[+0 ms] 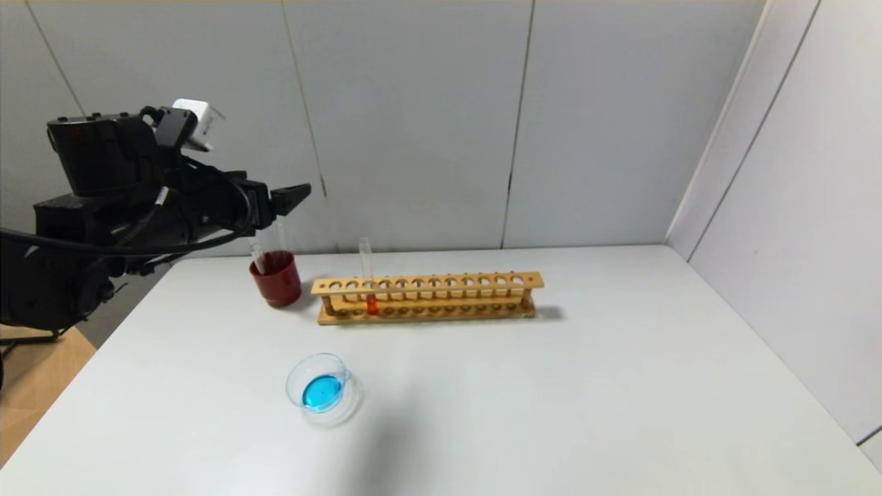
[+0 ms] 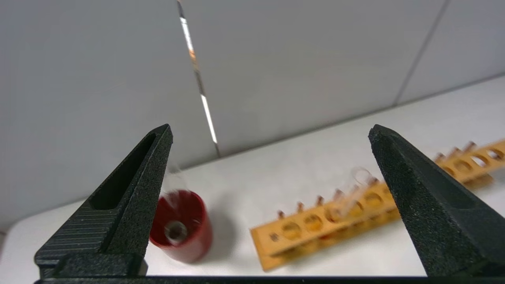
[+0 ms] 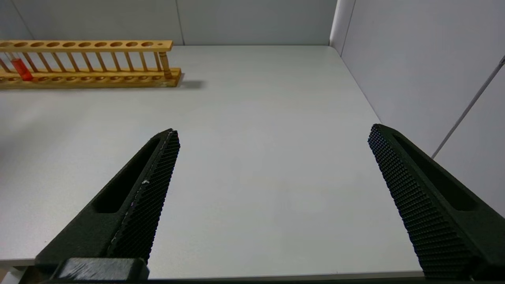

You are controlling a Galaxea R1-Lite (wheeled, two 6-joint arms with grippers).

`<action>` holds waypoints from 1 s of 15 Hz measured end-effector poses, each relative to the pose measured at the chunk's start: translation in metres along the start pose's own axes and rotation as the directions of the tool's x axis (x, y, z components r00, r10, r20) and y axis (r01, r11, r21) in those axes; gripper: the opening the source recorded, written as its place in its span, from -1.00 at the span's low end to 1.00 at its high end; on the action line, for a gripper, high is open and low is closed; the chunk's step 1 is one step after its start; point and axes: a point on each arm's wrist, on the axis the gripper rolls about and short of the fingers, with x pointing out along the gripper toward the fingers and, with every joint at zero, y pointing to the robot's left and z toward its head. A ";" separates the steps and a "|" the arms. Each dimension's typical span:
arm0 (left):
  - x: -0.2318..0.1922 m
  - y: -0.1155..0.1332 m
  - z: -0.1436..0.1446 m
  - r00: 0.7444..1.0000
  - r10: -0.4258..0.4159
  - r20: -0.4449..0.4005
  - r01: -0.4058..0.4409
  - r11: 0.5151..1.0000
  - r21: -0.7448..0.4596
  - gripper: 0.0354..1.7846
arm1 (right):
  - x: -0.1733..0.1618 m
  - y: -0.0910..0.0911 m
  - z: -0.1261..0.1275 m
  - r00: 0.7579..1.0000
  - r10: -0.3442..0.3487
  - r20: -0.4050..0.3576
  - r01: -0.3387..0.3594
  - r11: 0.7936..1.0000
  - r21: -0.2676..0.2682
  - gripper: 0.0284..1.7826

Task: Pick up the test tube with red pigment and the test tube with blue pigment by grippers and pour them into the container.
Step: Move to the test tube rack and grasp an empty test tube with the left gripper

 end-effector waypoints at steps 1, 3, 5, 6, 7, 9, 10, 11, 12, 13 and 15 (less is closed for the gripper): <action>-0.003 -0.005 -0.005 1.000 -0.017 -0.015 0.016 1.000 -0.018 0.96 | 0.000 0.000 0.000 1.000 0.000 0.000 0.000 1.000 0.000 0.96; -0.007 -0.014 -0.012 0.999 -0.043 -0.029 0.041 0.998 -0.050 0.96 | 0.000 0.000 0.000 1.000 0.000 0.000 0.000 1.000 0.000 0.96; -0.010 -0.022 -0.022 0.998 -0.063 -0.030 0.061 0.997 -0.055 0.96 | 0.000 0.000 0.000 1.000 0.000 0.000 0.000 1.000 0.000 0.96; -0.013 -0.026 -0.027 0.997 -0.075 -0.028 0.073 0.996 -0.055 0.96 | 0.000 0.000 0.000 1.000 0.000 0.000 0.000 1.000 0.000 0.96; -0.015 -0.031 -0.034 0.996 -0.088 -0.030 0.087 0.995 -0.055 0.96 | 0.000 0.000 0.000 1.000 0.000 0.000 0.000 1.000 0.000 0.96; -0.018 -0.037 -0.049 0.994 -0.105 -0.041 0.102 0.993 -0.054 0.96 | 0.000 0.000 0.000 1.000 0.000 0.000 0.000 1.000 0.000 0.96; -0.017 -0.039 -0.056 0.993 -0.108 -0.044 0.106 0.993 -0.047 0.96 | 0.000 0.000 0.000 1.000 0.000 0.000 0.000 1.000 0.000 0.96; -0.016 -0.041 -0.063 0.993 -0.114 -0.045 0.112 0.993 -0.044 0.96 | 0.000 0.000 0.000 1.000 0.000 0.000 0.000 1.000 0.000 0.96; -0.015 -0.044 -0.068 0.992 -0.122 -0.036 0.120 0.992 -0.042 0.96 | 0.000 0.000 0.000 1.000 0.000 0.000 0.000 1.000 0.000 0.96; -0.012 -0.046 -0.074 0.991 -0.129 -0.030 0.128 0.991 -0.040 0.96 | 0.000 0.000 0.000 1.000 0.000 0.000 0.000 1.000 0.000 0.96; -0.004 -0.053 -0.085 0.989 -0.146 -0.029 0.145 0.989 -0.038 0.96 | 0.000 0.000 0.000 1.000 0.000 0.000 0.000 1.000 0.000 0.96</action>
